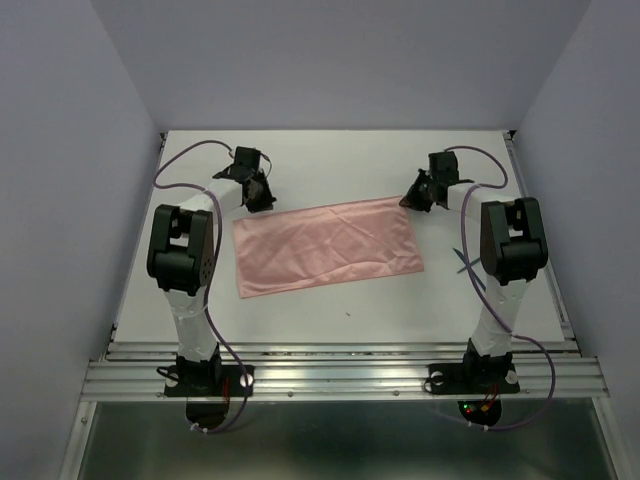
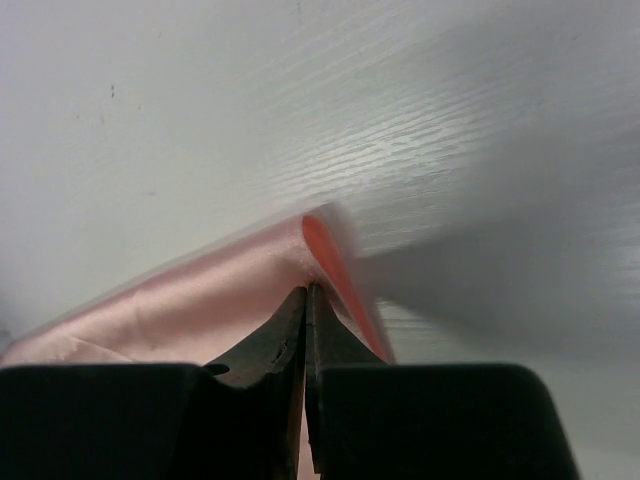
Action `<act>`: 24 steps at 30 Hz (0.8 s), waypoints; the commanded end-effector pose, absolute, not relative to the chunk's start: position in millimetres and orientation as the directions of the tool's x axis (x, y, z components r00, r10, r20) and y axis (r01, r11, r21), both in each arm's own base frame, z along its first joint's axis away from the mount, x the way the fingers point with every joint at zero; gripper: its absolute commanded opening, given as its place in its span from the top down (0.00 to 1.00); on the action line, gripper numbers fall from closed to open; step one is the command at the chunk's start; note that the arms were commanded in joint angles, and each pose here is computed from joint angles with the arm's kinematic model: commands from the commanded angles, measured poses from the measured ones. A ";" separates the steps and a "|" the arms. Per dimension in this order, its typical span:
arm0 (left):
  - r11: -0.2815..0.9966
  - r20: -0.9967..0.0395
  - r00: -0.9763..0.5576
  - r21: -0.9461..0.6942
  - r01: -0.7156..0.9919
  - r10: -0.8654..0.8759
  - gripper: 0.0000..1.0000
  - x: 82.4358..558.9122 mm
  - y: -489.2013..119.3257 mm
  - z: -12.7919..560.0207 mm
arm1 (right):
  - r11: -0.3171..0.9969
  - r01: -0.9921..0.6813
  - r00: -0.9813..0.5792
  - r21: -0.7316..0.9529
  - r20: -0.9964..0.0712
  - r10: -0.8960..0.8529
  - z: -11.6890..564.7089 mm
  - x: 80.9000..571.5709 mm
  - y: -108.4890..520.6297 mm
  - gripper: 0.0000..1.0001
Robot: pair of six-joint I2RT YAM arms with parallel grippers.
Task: Fold the napkin into a case and place the utensils inside
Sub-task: Smooth out the rectangle-folded napkin at the center of the board.
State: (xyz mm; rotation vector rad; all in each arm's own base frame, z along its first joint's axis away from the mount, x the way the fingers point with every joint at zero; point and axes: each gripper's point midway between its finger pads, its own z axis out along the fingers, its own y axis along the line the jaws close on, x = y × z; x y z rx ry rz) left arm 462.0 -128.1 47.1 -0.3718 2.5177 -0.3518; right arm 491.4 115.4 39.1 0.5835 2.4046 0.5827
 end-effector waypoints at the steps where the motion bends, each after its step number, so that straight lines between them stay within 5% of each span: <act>1: 0.930 -0.571 -0.745 -0.314 -0.191 -0.346 1.00 459.3 -114.5 95.9 | 0.814 0.187 -0.721 0.550 -0.486 0.495 65.4 493.6 125.0 0.94; 12: 0.900 -0.496 -0.751 -0.226 -0.373 -0.436 1.00 411.8 -62.2 63.5 | 0.812 0.196 -0.729 0.550 -0.472 0.495 58.2 487.7 125.2 0.94; 21: 0.874 -0.491 -0.730 -0.178 -0.451 -0.476 1.00 428.5 -40.6 34.4 | 0.818 0.194 -0.736 0.542 -0.471 0.486 60.0 471.3 122.8 0.93; 24: 0.877 -0.484 -0.733 -0.201 -0.437 -0.477 1.00 434.5 -46.6 35.5 | 0.832 0.170 -0.711 0.529 -0.518 0.475 80.2 469.3 117.7 0.85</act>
